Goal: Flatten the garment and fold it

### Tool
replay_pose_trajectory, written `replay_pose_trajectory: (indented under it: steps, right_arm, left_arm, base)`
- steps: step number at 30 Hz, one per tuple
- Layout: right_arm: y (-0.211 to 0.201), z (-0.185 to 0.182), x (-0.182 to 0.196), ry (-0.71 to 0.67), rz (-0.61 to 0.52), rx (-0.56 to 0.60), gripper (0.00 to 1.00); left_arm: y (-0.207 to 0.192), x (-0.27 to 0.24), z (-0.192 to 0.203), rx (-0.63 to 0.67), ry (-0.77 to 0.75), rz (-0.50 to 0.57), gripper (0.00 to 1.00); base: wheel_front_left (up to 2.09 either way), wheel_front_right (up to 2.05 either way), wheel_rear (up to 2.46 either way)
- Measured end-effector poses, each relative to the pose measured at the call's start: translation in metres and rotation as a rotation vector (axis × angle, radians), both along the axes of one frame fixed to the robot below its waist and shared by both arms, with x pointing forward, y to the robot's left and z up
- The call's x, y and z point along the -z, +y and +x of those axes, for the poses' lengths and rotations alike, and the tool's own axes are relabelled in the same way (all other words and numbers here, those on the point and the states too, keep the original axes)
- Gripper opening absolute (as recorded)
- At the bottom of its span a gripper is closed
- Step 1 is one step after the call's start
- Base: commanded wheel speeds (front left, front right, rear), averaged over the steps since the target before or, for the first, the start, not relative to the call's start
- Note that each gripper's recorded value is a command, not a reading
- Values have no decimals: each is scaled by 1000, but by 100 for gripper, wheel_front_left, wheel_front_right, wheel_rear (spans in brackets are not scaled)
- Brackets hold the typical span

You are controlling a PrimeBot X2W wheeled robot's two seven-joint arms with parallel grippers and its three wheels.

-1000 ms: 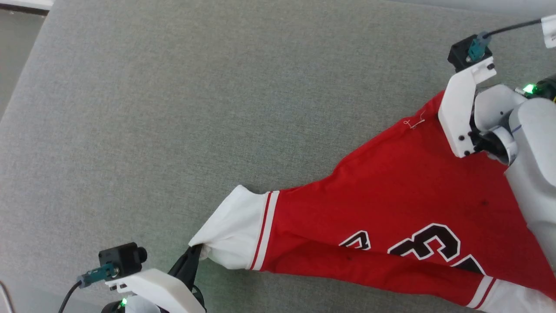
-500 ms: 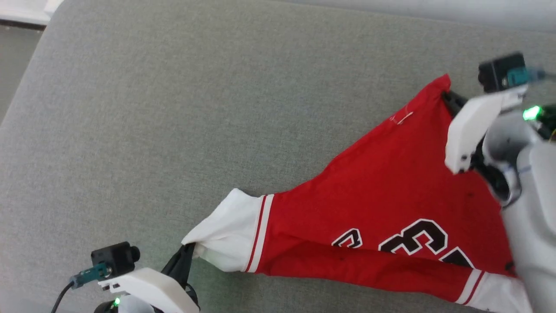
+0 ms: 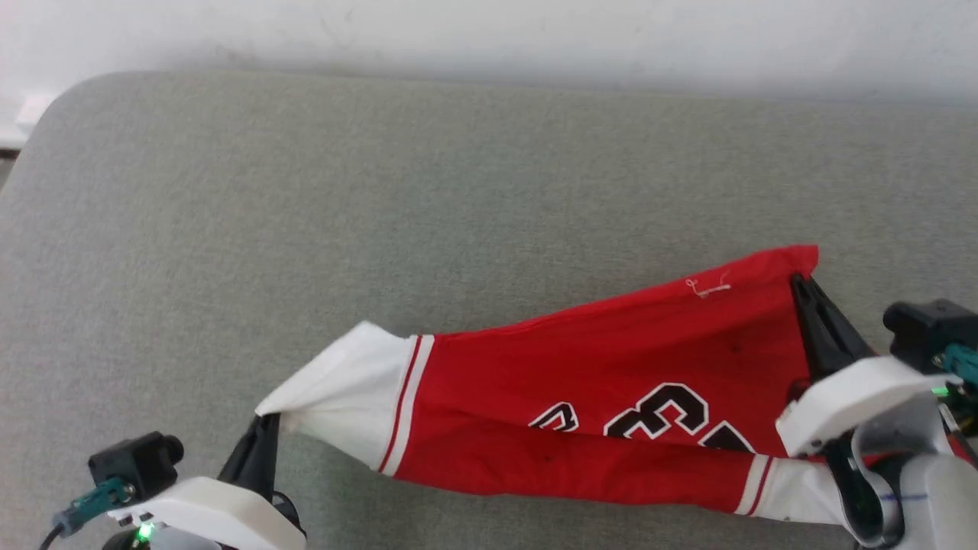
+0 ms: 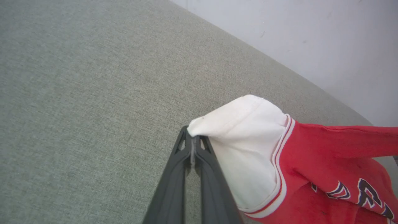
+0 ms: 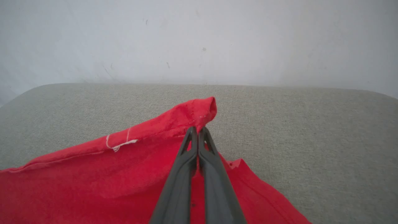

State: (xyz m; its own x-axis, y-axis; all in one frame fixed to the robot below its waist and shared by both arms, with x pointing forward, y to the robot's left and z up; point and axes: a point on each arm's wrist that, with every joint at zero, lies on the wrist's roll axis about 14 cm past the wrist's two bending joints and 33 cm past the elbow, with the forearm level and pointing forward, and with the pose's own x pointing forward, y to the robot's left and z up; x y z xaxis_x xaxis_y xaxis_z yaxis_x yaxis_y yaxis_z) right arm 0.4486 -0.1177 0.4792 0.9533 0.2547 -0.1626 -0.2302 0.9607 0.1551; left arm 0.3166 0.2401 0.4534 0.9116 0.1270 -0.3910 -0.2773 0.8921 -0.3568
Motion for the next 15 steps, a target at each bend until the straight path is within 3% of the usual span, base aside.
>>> replay_pose_trajectory:
  steps: [5, 9, 15]
  right_arm:
    - [-27, -20, -23, -38, -16, 72, 0]
    - [-42, -23, -55, -98, -66, 100, 0]
    - [-53, -1, -104, -187, -216, 68, 0]
  left_arm:
    - [-1, -42, 22, 29, -162, 38, 0]
    - [-4, -103, 55, 68, -376, 76, 0]
    - [-20, -194, 108, 128, -666, 40, 0]
  base:
    - [0, 0, 0]
    - [0, 0, 0]
    - [0, 0, 0]
